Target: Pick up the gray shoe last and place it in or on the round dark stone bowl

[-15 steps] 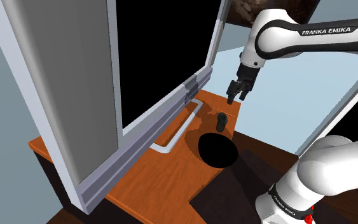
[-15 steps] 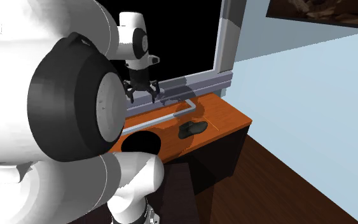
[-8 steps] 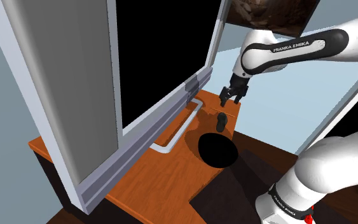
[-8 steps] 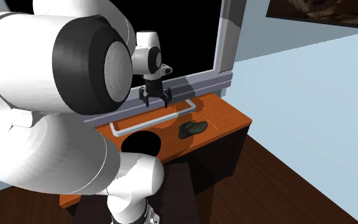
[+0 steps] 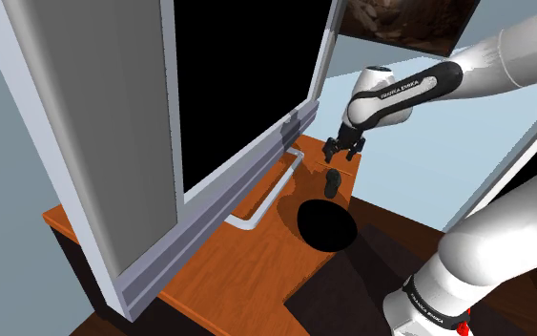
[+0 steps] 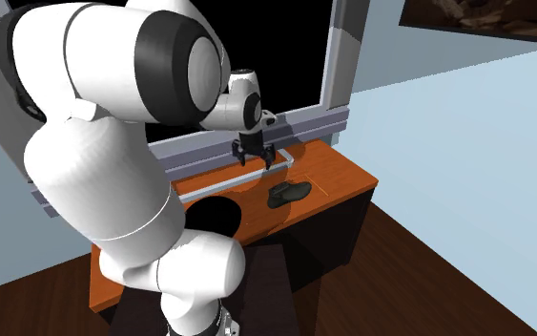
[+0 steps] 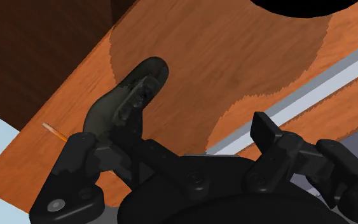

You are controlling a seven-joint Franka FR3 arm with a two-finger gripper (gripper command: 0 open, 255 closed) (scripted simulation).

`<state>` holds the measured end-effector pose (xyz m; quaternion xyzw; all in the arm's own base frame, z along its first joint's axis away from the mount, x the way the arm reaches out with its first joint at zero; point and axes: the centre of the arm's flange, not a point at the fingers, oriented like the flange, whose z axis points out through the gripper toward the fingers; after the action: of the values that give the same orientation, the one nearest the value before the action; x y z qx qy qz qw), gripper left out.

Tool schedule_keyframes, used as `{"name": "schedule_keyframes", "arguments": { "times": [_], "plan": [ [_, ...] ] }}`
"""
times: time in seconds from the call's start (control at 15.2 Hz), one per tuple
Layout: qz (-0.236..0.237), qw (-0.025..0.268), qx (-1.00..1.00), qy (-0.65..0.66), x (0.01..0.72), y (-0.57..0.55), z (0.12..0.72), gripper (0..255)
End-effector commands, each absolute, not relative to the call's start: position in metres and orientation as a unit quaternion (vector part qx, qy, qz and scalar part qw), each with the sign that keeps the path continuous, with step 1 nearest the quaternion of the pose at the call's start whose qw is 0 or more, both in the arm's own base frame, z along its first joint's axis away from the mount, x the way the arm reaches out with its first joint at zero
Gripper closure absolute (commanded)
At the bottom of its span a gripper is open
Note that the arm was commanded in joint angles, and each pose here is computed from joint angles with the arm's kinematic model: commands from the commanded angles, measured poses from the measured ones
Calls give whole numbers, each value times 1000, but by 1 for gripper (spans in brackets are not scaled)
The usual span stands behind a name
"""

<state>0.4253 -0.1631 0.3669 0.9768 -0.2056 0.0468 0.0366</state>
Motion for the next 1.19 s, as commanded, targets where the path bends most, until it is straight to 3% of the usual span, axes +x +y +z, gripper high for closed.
{"name": "schedule_keyframes", "arguments": {
  "times": [0.0, 0.66, 1.12],
  "plan": [
    [56, 43, 971, -227, 433, -183, 350, 0],
    [91, 71, 938, -327, 464, -277, 279, 0],
    [92, 71, 938, -327, 468, -283, 248, 0]
  ]
}}
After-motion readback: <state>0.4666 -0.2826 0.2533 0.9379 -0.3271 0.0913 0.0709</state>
